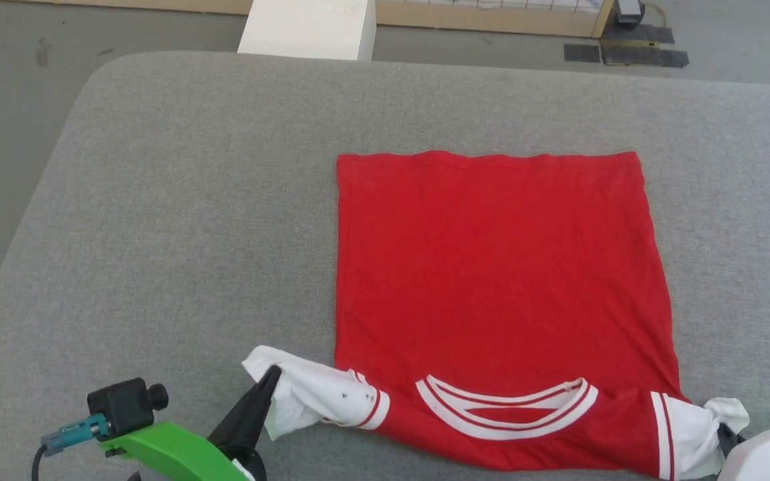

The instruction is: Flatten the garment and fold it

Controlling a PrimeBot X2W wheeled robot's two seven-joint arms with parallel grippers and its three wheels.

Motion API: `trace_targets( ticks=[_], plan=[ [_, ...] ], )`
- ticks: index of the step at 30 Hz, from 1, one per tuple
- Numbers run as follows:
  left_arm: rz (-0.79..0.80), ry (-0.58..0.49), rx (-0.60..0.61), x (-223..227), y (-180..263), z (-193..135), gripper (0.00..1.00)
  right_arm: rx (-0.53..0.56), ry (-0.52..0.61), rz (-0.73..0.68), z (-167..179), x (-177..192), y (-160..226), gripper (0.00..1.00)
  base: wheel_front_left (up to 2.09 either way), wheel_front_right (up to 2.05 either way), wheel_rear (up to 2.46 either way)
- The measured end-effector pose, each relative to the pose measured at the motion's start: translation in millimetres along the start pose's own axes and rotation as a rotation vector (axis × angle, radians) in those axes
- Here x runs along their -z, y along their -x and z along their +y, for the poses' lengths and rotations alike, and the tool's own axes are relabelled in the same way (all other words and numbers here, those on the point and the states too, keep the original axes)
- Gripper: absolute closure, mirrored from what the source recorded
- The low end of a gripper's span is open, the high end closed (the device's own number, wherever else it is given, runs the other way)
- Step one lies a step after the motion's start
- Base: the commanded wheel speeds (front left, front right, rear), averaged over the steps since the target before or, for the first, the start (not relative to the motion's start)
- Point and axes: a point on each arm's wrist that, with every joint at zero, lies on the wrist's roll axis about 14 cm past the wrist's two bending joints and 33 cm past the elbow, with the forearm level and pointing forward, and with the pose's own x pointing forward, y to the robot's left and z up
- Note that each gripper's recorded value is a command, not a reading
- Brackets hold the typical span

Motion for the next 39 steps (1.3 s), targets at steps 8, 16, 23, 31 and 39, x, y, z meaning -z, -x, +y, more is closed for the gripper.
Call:
trace_targets(
  ticks=[8,16,23,31,39],
  plan=[
    [0.014,-0.003,0.012,3.8,-3.9,-4.0,1.00,-0.021,-0.004,-0.033,8.0,-20.0,-1.6,0.00,0.00,0.00,0.00],
    [0.012,-0.031,0.039,1.6,-11.5,-12.5,1.00,-0.009,0.050,-0.277,2.2,-128.3,29.3,0.00,0.00,0.00,0.00],
    [0.019,-0.040,0.065,0.3,-29.0,-17.8,1.00,-0.056,0.151,-0.408,44.1,-217.1,5.3,0.00,0.00,0.00,0.00],
    [0.050,-0.034,0.077,7.2,-54.1,-14.3,1.00,-0.084,0.260,-0.303,84.5,-241.1,-64.3,0.00,0.00,0.00,0.00],
    [0.075,-0.009,0.047,16.0,-70.2,1.4,1.00,-0.040,0.284,-0.116,89.6,-221.6,-129.9,0.00,0.00,0.00,0.00]
  ],
)
